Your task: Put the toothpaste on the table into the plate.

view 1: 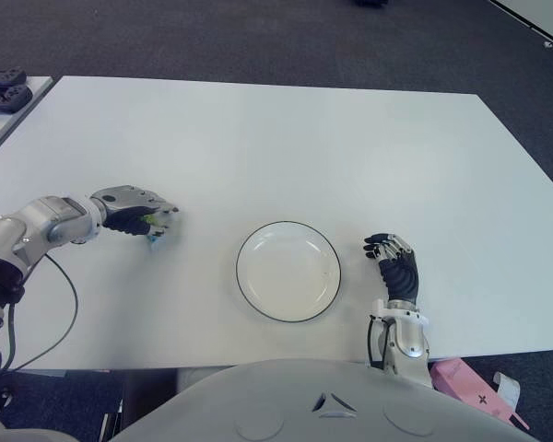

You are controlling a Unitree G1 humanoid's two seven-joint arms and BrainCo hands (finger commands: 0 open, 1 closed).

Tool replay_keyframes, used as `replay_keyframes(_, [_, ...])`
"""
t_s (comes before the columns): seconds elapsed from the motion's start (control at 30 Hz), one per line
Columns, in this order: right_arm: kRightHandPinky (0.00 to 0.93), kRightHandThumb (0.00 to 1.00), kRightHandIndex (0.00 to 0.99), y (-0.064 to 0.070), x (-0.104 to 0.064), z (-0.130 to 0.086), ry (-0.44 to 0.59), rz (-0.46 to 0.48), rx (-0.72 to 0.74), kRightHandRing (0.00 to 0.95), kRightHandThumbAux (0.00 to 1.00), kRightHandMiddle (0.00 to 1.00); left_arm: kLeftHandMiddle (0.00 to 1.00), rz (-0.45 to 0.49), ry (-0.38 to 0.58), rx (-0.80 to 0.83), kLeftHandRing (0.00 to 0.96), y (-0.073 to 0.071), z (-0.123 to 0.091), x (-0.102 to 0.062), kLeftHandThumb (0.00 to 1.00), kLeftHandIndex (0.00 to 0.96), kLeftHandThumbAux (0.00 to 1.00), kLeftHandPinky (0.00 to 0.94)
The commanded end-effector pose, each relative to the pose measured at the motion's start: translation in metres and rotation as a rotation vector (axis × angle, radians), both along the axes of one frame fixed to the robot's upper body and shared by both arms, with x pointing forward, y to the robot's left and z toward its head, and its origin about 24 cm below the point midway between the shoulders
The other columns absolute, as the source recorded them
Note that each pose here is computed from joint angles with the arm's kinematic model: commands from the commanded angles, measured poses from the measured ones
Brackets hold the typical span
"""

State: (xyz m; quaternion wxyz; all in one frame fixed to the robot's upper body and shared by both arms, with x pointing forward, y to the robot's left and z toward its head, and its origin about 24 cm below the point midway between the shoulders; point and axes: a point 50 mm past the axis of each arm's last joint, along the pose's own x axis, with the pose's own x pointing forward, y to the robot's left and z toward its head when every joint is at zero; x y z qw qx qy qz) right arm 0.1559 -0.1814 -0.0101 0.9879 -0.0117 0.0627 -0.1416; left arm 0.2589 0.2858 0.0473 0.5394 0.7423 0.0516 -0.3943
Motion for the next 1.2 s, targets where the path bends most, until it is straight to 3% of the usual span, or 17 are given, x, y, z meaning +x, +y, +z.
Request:
replay_keyframes(0.03, [0.467, 0.709, 0.428, 0.0, 0.0, -0.001, 0.014, -0.001, -0.004, 0.477, 0.728, 0.48, 0.145, -0.017, 0.026, 0.03, 0.115, -0.001, -0.027, -0.008, 0.489, 0.0, 0.071, 0.133])
replay_keyframes(0.2, [0.482, 0.71, 0.429, -0.001, -0.001, -0.004, 0.015, -0.004, -0.014, 0.484, 0.728, 0.484, 0.118, -0.028, 0.001, 0.079, 0.088, 0.0, -0.045, -0.009, 0.486, 0.0, 0.074, 0.116])
replay_keyframes(0.73, [0.484, 0.71, 0.429, -0.001, -0.004, -0.004, 0.022, -0.013, 0.004, 0.491, 0.728, 0.492, 0.022, -0.029, -0.029, 0.149, 0.008, 0.001, -0.073, -0.007, 0.463, 0.0, 0.118, 0.053])
replay_keyframes(1.2, [0.472, 0.711, 0.428, -0.003, -0.006, -0.003, 0.034, -0.037, 0.01, 0.486, 0.728, 0.489, 0.0, -0.042, -0.054, 0.214, 0.0, 0.004, -0.083, -0.005, 0.417, 0.0, 0.168, 0.012])
